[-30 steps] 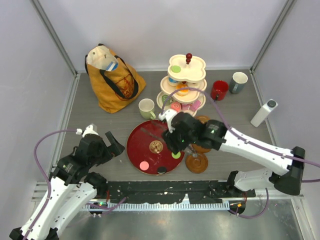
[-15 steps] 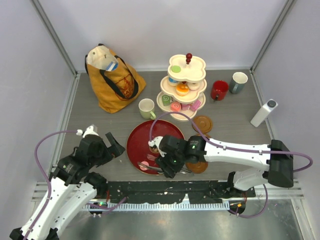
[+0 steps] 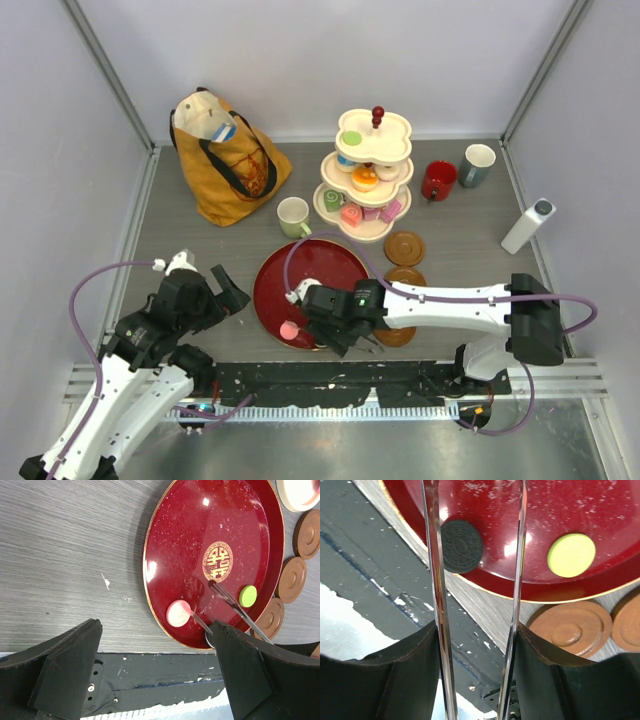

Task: Serve the afternoon tea

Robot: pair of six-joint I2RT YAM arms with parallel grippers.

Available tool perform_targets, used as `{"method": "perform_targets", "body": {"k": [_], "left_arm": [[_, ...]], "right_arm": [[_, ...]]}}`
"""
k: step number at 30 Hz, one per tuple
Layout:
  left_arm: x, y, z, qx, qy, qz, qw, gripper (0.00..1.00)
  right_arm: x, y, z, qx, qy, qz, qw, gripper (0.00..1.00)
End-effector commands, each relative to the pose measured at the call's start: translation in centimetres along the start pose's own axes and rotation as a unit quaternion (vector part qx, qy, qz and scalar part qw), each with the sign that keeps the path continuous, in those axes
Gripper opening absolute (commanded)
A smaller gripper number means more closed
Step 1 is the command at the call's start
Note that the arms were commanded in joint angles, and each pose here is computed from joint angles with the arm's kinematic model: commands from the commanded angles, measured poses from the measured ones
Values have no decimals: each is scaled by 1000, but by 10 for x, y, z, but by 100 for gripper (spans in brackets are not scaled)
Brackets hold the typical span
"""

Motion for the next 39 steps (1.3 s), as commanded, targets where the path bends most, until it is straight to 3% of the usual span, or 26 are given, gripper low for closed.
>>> {"method": "perform_targets", "body": {"k": [1,12,20,39], "left_arm": [[0,0,0,-2,-4,-8,1000,100],[-1,0,-1,-2,-7,-8,1000,100],[-1,0,-1,-3,-8,-8,1000,100],[-1,0,0,-3,-10,-8,1000,100]], "right_arm": [[-11,7,-9,-1,-64,8,998,58],[-21,9,-15,2,-122,20,992,58],[1,19,-30,-76,18,-9,997,58],[24,24,0,-13,-2,-14,1000,59]]}}
Point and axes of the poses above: each gripper's point midway between its finger pads, its own z axis out along the fingers, its own x axis along the line the jaws close on, y = z × x, the point moved 8 cm from there along -z, back along the fingers, and after that the axes turned 12 degrees about -z, right-handed, at the moved point
